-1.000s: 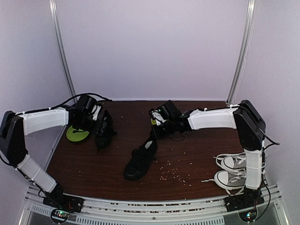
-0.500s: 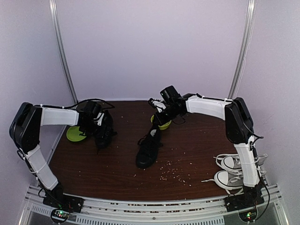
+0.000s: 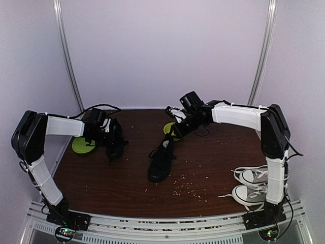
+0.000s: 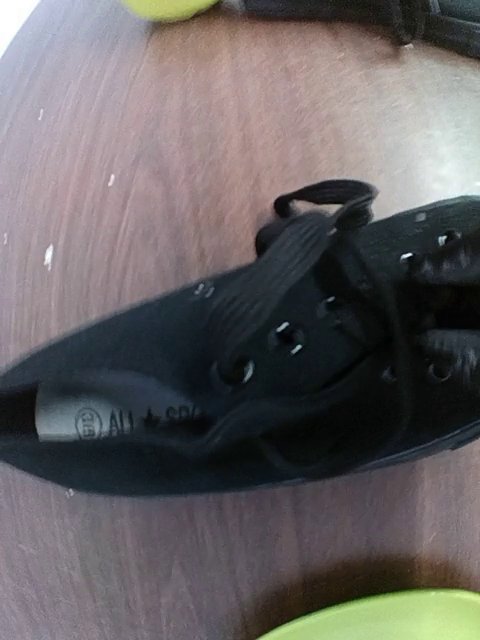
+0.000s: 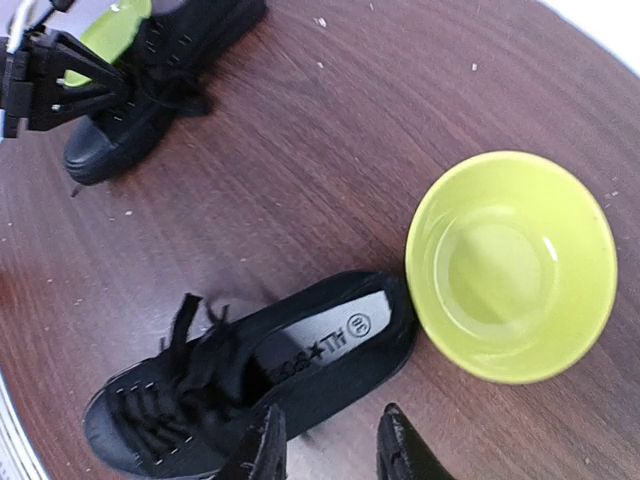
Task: Tie the shoes
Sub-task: Move the shoe to the center of the board, then pick up the shoelace from the center of the board.
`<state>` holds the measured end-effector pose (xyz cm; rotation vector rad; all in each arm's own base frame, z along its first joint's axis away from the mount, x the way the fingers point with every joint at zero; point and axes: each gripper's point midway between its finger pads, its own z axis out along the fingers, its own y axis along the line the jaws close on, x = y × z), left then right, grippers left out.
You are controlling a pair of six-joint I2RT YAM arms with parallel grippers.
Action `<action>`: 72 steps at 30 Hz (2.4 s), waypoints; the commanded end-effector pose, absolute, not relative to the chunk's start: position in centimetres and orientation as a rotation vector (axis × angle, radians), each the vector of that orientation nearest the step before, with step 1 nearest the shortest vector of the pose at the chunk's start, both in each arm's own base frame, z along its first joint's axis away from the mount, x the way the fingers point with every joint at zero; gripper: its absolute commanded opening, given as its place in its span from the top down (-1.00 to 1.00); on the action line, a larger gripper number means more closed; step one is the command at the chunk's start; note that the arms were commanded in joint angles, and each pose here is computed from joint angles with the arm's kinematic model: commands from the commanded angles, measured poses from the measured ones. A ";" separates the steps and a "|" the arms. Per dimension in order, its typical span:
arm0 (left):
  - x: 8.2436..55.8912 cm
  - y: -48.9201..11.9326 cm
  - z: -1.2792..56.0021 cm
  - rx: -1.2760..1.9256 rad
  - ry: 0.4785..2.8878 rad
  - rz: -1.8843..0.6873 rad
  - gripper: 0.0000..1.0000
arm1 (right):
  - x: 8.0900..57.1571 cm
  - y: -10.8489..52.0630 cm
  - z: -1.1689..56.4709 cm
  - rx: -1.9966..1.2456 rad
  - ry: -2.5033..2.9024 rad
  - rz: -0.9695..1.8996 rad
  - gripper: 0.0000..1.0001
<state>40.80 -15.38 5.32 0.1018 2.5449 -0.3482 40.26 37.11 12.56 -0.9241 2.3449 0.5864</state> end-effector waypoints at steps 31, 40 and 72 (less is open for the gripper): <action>22.0 -20.4 15.7 0.482 2.358 -0.468 -0.16 | 25.2 48.6 13.4 -1.472 2.104 0.733 0.25; 26.8 -17.7 15.1 0.361 2.310 -0.518 -0.35 | 27.9 52.3 10.1 -1.356 2.177 0.949 0.06; 24.4 -23.7 10.9 1.826 1.638 -0.141 0.11 | 28.2 52.6 15.3 -1.113 2.097 1.353 1.00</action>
